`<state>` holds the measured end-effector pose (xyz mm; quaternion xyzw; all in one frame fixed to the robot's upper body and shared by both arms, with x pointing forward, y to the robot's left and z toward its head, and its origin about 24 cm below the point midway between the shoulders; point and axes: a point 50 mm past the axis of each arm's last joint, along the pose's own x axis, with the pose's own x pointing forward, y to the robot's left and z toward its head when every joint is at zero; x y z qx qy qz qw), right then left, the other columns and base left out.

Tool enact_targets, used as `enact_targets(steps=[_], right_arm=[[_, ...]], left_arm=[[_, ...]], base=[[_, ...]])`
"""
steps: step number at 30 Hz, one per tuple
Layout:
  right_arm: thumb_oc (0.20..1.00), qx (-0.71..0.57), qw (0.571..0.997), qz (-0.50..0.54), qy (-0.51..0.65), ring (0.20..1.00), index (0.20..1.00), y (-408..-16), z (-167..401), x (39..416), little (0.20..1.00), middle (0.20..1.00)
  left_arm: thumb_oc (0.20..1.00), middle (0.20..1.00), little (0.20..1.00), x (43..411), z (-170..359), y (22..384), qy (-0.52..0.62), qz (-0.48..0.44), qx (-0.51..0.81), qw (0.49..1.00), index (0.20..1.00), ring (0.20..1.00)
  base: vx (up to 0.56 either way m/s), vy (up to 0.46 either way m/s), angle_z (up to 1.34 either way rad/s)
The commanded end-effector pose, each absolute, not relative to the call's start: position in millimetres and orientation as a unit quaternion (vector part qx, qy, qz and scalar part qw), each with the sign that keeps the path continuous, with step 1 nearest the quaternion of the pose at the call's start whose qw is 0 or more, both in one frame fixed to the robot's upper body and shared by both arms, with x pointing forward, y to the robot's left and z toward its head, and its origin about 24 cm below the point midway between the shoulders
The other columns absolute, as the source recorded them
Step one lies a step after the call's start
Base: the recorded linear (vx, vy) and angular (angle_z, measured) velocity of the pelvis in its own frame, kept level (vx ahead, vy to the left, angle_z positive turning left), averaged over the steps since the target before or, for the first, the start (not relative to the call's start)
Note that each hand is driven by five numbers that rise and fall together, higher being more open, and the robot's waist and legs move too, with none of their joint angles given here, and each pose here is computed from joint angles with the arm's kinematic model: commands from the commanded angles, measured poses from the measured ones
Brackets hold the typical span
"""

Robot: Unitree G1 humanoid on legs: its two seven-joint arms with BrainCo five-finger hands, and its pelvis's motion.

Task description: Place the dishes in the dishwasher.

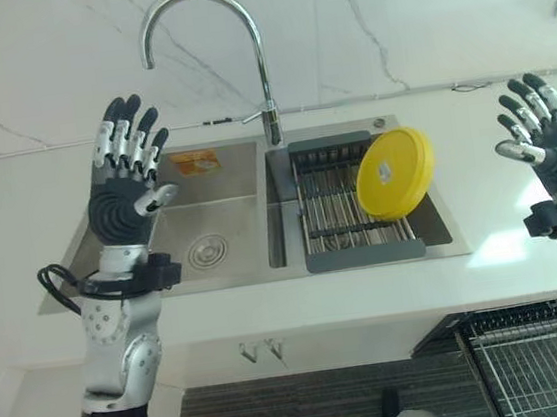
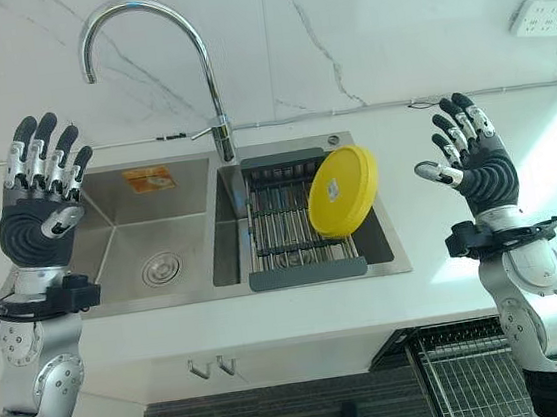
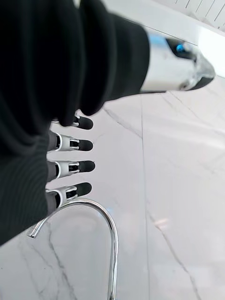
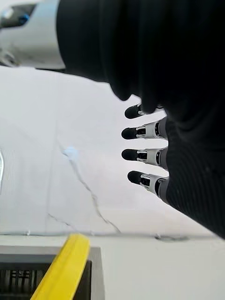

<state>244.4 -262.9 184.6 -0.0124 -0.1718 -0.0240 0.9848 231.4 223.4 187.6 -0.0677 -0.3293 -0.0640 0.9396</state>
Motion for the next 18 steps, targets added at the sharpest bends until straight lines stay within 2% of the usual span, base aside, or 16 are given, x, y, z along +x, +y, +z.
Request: enact_targets(steps=[1,9,18], right_arm=[[1.000,0.036,0.977,-0.049,-0.202,1.000,1.000,-264.2,199.6,253.6,1.000,1.000],[1.000,0.089,0.985,-0.099,-0.106,1.000,1.000,-275.2,166.2,275.2,1.000,1.000],[1.000,0.066,0.986,-0.072,-0.134,1.000,1.000,-271.9,179.0,280.0,1.000,1.000]], left_arm=[[1.000,1.000,1.000,233.0,206.5,226.8,-0.370,-0.066,-0.015,0.926,1.000,1.000],[1.000,1.000,1.000,236.8,207.3,232.8,-0.363,-0.052,-0.002,0.930,1.000,1.000],[1.000,1.000,1.000,240.0,201.8,224.3,-0.344,-0.101,-0.005,0.933,1.000,1.000]], base=[[-0.03,0.044,-0.01],[-0.01,0.009,0.00],[0.01,-0.105,-0.01]])
